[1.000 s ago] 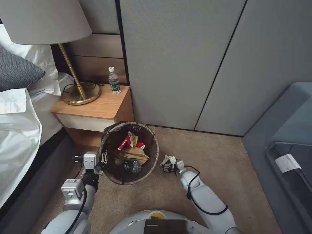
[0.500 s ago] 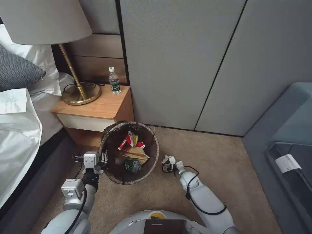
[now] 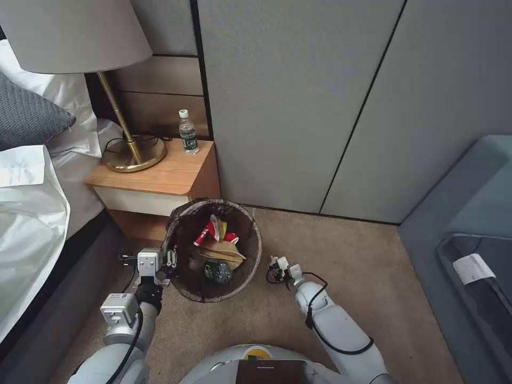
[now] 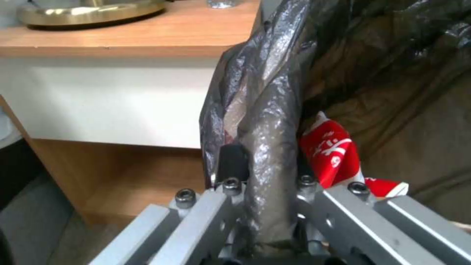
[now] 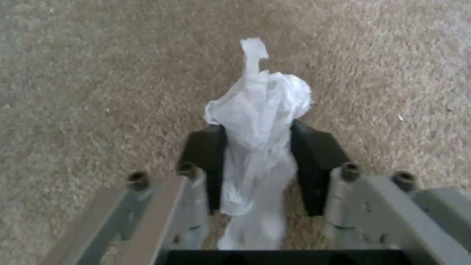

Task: Pick up the trash bin, then pick up the garbage from the floor and place it into the trash bin.

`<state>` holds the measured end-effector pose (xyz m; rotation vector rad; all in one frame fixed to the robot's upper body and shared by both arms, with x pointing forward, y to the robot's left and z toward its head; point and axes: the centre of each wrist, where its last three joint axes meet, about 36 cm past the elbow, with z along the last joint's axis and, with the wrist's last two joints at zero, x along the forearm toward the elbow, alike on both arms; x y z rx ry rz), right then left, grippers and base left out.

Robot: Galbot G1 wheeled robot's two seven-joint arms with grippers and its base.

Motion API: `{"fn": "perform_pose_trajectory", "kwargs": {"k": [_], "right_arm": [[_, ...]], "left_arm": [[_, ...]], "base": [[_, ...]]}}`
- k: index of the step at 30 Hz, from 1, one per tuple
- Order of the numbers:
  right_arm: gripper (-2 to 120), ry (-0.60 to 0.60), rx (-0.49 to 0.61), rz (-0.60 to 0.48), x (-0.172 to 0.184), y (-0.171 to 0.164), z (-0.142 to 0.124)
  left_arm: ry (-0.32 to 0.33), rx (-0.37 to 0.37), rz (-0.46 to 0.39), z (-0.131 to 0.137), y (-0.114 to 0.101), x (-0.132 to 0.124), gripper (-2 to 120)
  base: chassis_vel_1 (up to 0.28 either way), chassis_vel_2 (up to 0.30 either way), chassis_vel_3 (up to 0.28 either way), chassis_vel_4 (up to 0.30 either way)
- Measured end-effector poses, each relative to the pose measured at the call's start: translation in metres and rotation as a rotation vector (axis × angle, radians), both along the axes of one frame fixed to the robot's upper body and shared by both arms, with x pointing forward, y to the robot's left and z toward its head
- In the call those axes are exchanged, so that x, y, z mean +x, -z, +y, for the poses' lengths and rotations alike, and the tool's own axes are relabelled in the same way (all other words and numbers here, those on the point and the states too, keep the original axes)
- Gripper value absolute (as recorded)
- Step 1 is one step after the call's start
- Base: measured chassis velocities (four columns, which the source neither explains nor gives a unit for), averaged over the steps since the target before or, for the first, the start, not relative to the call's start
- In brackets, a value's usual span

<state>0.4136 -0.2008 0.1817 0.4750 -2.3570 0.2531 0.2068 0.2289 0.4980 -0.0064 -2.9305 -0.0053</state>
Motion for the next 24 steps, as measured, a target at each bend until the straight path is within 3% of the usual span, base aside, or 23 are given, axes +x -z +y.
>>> {"fn": "perform_pose_trajectory", "kwargs": {"k": [6, 8, 15, 18, 20, 24], "right_arm": [[11, 0.0, -0.007, -0.008, -0.001, -0.002, -0.001], [0, -0.004, -0.009, -0.021, -0.002, -0.006, -0.004], [0, -0.006, 0.016, -0.077, -0.007, -0.029, -0.012], [0, -0.001, 0.067, -0.13, -0.014, -0.064, -0.022], [0, -0.001, 0.067, -0.13, -0.014, -0.064, -0.022], [0, -0.01, 0.178, -0.233, -0.034, -0.142, -0.038]], "left_arm": [[0.001, -0.001, -0.001, 0.0, 0.0, 0.0, 3], [0.001, 0.0, -0.001, 0.0, 0.0, 0.0, 3], [0.003, 0.003, -0.002, 0.001, 0.0, 0.0, 3], [0.003, 0.006, 0.0, 0.001, -0.001, 0.001, 3], [0.003, 0.006, 0.0, 0.001, -0.001, 0.001, 3], [0.007, 0.004, -0.008, 0.002, -0.002, 0.003, 3]], "base": [[0.0, 0.0, 0.0, 0.0], [0.0, 0.0, 0.0, 0.0], [0.0, 0.0, 0.0, 0.0], [0.0, 0.0, 0.0, 0.0], [0.0, 0.0, 0.0, 0.0], [0.0, 0.0, 0.0, 0.0]]}}
